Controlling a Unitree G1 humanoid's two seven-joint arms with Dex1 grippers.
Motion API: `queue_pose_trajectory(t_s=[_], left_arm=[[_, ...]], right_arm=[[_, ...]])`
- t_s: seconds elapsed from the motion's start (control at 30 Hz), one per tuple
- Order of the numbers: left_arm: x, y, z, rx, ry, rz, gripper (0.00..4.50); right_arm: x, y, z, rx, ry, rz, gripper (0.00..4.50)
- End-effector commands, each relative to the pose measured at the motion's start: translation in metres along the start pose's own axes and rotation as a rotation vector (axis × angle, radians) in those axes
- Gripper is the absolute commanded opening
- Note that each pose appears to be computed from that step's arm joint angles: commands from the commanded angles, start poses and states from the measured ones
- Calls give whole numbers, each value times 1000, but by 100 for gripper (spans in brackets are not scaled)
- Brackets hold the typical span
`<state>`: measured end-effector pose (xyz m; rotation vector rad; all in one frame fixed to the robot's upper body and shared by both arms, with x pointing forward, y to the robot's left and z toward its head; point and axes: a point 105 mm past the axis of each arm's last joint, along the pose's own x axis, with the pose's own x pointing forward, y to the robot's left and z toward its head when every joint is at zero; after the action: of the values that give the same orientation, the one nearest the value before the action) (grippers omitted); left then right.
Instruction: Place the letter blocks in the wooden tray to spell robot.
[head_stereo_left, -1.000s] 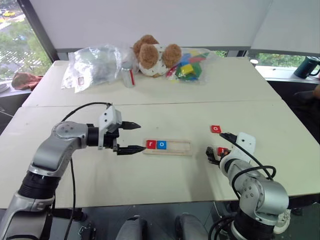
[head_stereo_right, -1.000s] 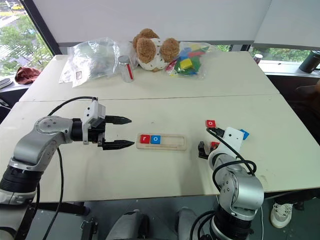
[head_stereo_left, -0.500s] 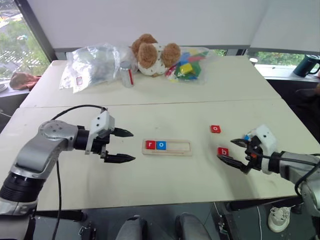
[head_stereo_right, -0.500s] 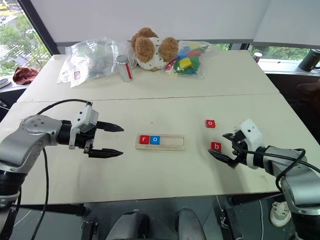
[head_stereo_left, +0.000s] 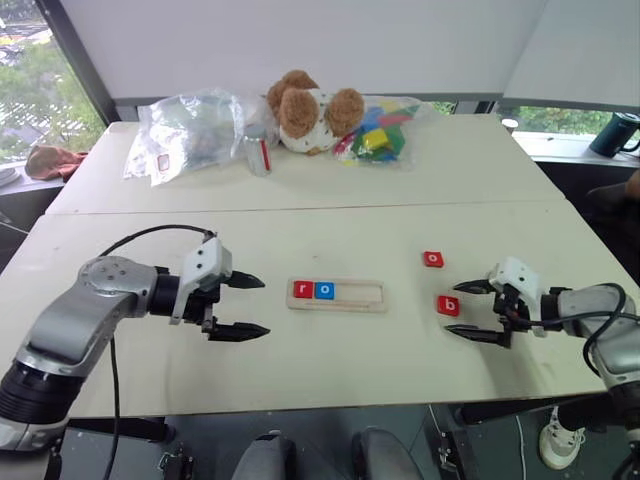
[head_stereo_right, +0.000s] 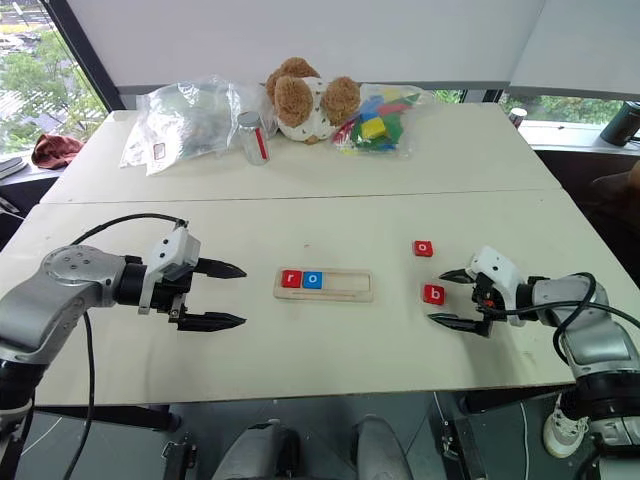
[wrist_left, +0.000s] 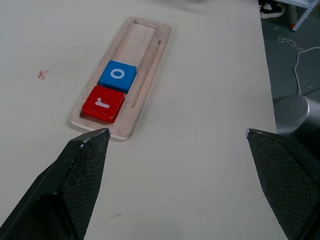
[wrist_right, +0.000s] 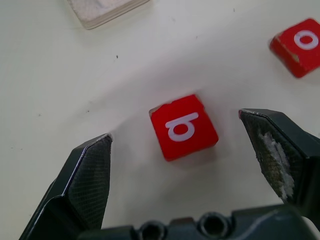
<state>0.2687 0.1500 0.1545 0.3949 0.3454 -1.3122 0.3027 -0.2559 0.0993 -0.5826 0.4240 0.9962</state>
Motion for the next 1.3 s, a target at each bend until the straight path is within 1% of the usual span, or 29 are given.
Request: queue_pose_trajectory(t_s=[0.03, 0.07, 0.17, 0.2, 0.27, 0.33, 0.37, 0.5, 0.57, 0.67, 0.83, 1.03, 1.17, 1.3], left_arm=[[-8, 1, 8, 32, -10, 26, 450], [-9, 1, 8, 31, -7, 29, 450], [-12, 3, 4, 26, 12, 45, 450], [-13, 3, 2, 26, 20, 52, 450], [-16, 4, -1, 22, 28, 61, 450], [-18, 5, -3, 20, 35, 73, 450], [-20, 5, -3, 20, 40, 80, 450], [-23, 8, -5, 15, 46, 95, 450], [-24, 8, -6, 13, 48, 97, 450], [-23, 8, -8, 9, 52, 98, 450], [-18, 6, -10, 5, 44, 113, 450], [-16, 2, -13, -9, 37, 132, 450], [-12, -3, -19, -7, 53, 119, 450], [-11, -2, -19, -8, 46, 120, 450]], right_arm=[[-2, -5, 5, -42, 3, 26, 331], [-2, -5, 4, -44, 7, 38, 275], [-1, -5, 4, -29, 3, 61, 141], [0, -5, 3, -25, 6, 70, 118], [1, -6, 3, -13, 10, 83, 119], [3, -6, 10, -1, -8, 105, 119], [5, -6, 18, 3, -28, 119, 119], [27, -10, 76, -43, -126, 171, 119], [41, -9, 100, -97, -137, 198, 119], [62, -4, 118, -183, -91, 257, 119], [89, 3, 129, -234, -41, 296, 119], [98, 13, 129, -260, -1, 346, 119], [105, 17, 134, -260, -20, 347, 119], [111, 20, 136, -253, -27, 345, 119]])
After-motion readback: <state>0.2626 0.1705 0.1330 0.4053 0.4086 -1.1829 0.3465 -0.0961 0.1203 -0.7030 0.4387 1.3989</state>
